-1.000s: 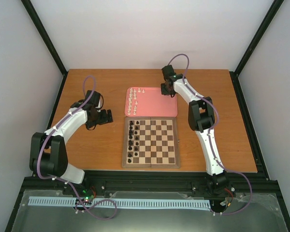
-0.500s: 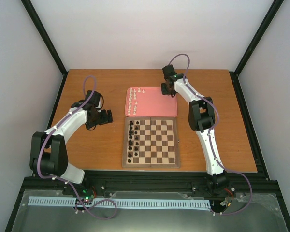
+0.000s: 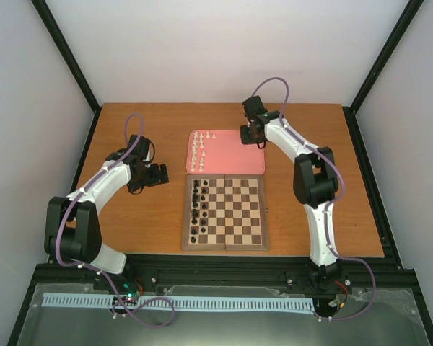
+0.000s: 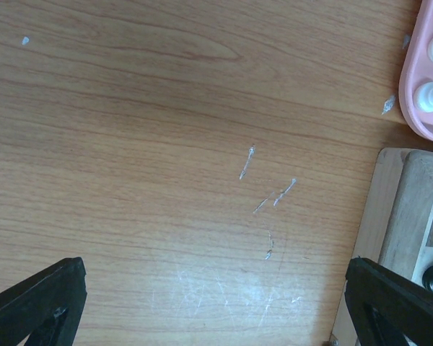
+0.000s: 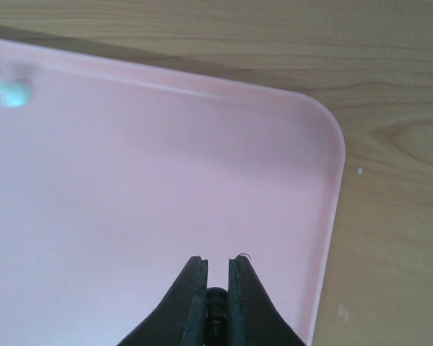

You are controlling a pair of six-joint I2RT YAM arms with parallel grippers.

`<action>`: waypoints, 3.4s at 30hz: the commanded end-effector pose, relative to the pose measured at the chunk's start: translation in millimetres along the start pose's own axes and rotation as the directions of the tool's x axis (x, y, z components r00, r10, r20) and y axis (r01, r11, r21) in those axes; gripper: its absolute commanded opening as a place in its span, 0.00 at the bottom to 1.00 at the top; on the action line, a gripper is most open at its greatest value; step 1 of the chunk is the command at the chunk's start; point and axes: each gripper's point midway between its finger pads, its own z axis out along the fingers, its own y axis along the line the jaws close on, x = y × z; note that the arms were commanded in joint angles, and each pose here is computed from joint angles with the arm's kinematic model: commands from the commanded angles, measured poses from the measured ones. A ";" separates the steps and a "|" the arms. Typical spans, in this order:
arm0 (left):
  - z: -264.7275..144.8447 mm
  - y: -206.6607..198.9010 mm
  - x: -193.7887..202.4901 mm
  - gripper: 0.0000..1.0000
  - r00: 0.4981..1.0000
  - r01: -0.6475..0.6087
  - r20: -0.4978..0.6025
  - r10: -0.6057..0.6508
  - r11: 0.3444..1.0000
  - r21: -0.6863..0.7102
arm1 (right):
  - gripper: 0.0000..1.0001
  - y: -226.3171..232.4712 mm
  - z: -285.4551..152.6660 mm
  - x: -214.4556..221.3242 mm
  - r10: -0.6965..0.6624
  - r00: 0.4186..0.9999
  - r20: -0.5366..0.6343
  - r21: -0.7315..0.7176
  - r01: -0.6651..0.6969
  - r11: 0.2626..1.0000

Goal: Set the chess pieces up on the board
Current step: Pick up the chess piece from the storage box, then place the chess piece on the chessboard.

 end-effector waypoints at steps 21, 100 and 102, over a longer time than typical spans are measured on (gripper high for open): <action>-27.4 -11.3 -15.2 1.00 0.996 -0.010 0.094 0.003 0.998 0.067 | 0.03 195.6 -197.4 276.7 -0.275 0.956 0.098 -0.228 0.291 0.929; -22.1 -5.7 -9.2 1.00 0.996 -0.014 0.087 0.010 0.999 0.046 | 0.12 242.6 -148.5 319.7 -0.365 0.930 0.046 -0.255 0.364 0.896; -21.5 -5.2 -8.7 1.00 0.996 -0.013 0.086 0.009 0.999 0.046 | 0.15 242.2 -148.7 320.5 -0.364 0.930 0.043 -0.257 0.363 0.896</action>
